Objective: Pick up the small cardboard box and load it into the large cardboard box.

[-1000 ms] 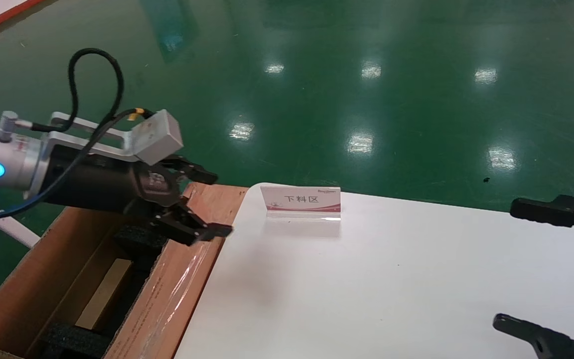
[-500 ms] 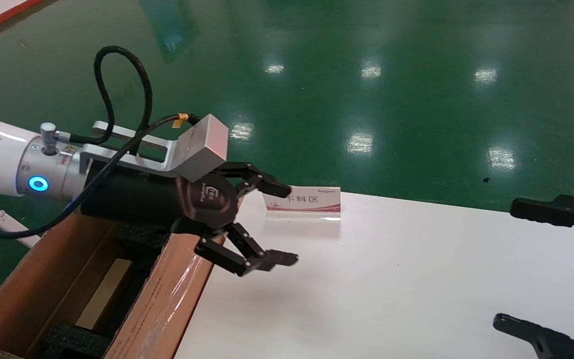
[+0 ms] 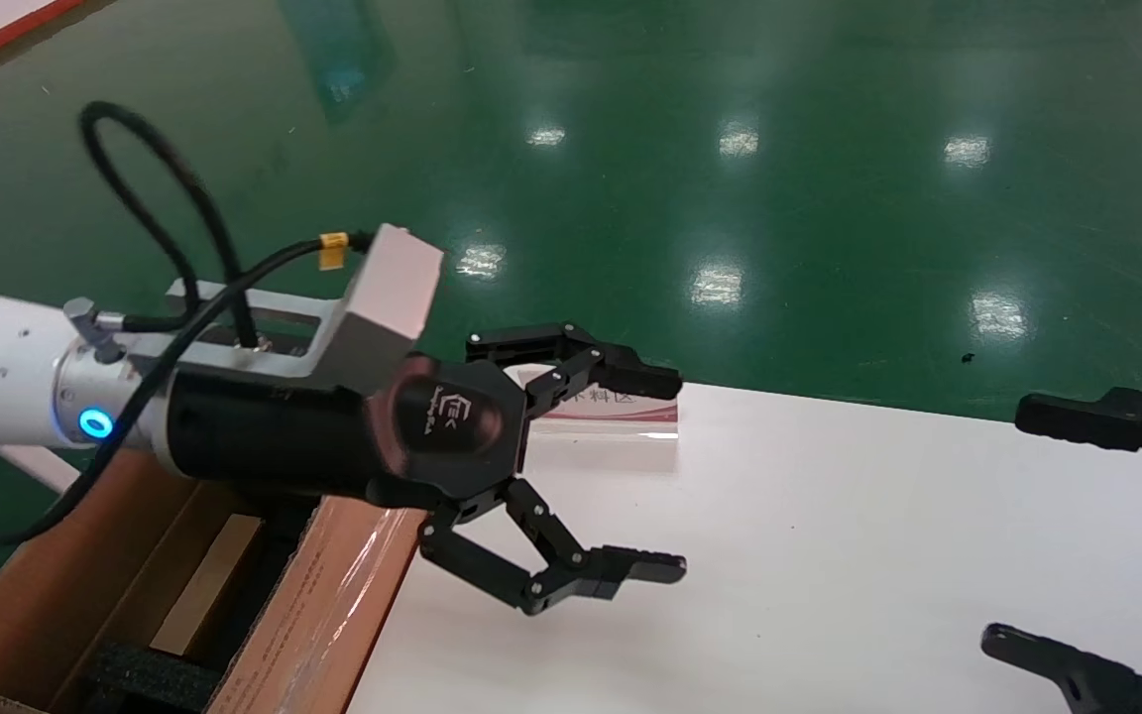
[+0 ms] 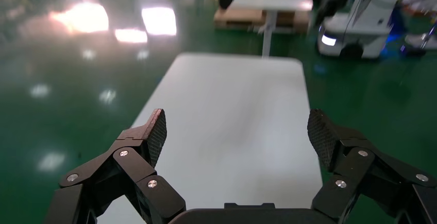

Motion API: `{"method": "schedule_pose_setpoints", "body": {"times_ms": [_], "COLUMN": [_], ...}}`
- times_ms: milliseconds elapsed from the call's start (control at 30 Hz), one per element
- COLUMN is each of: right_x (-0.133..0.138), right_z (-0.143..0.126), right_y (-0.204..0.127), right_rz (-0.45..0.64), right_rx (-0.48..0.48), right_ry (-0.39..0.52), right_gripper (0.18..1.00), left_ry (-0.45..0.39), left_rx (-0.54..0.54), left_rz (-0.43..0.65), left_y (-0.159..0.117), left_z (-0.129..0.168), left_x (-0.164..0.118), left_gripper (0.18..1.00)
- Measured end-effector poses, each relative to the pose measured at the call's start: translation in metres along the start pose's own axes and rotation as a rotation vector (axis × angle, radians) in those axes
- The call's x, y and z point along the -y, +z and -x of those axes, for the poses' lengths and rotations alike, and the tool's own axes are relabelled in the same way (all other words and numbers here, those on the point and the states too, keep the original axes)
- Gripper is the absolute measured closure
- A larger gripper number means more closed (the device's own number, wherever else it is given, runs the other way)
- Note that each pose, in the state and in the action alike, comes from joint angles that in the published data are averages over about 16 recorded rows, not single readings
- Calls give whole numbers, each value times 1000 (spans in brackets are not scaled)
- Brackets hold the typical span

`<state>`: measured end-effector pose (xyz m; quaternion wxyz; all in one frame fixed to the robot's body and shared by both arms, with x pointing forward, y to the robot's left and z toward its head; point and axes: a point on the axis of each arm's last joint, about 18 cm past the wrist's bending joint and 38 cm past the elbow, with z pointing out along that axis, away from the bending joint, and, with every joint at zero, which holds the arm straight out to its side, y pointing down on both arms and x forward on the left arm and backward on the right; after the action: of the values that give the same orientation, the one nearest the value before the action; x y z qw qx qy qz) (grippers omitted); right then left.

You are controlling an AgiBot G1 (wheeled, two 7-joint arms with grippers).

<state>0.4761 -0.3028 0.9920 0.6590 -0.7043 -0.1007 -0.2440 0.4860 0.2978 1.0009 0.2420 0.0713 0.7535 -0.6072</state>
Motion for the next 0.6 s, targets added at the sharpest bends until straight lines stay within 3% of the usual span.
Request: {"method": "schedule_pose_setpoints", "body": {"times_ms": [300,600], "right_x": [0,0], "right_z": [0,0], "right_y": [0,0], "right_rz": [0,0], "right_rx": [0,0], "right_ry": [0,0], "right_gripper": [178,178], "left_ry": [26,30], "left_rx": [-5,-4], "left_rz": [-131,-151], "left_y": [-3,-4], "left_z": [-11,-13], "left_x": [-3,-4], "left_gripper": [184,184]}}
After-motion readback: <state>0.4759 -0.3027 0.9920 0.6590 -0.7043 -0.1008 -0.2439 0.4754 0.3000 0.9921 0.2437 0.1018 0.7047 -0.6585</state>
